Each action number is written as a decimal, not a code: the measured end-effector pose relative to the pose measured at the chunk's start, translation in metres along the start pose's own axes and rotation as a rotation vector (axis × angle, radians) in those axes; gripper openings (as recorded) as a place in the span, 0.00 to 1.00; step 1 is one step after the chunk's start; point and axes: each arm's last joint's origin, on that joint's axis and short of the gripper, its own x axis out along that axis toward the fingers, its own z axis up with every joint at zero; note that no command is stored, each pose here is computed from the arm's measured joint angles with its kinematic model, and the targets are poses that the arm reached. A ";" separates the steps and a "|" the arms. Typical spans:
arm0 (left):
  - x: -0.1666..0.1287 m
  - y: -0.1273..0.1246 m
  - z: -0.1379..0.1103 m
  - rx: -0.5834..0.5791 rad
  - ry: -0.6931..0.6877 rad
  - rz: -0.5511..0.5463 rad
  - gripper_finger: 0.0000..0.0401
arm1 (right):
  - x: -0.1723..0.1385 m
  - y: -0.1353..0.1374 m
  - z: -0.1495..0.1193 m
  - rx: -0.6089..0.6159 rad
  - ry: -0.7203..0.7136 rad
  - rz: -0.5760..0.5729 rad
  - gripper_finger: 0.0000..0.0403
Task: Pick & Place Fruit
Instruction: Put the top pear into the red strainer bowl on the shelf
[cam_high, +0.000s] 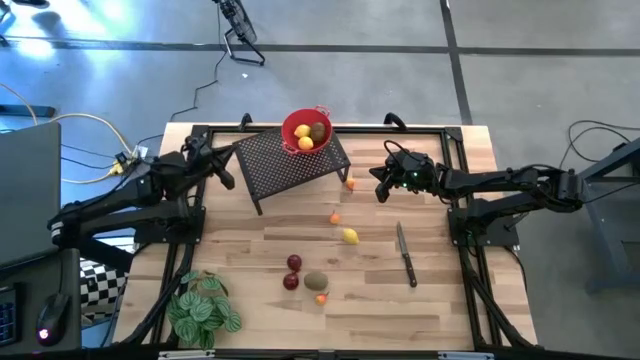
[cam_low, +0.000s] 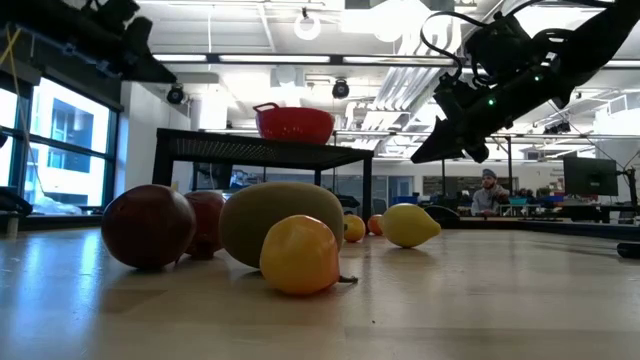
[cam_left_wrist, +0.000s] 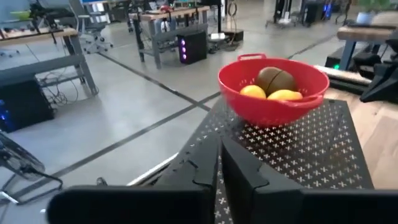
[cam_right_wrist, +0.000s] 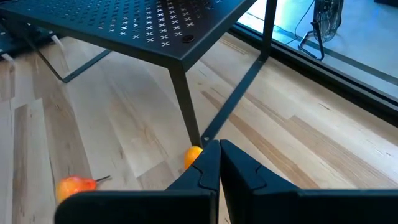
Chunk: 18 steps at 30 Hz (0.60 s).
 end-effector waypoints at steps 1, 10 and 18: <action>0.000 0.000 -0.005 -0.006 -0.016 -0.001 0.01 | 0.000 0.000 0.000 0.001 0.001 0.002 0.01; -0.008 0.005 -0.031 -0.021 -0.136 -0.001 0.00 | 0.008 0.010 -0.007 -0.016 0.054 0.037 0.01; -0.019 0.011 -0.032 -0.027 -0.167 -0.001 0.00 | 0.031 0.029 0.003 -0.008 0.120 0.000 0.01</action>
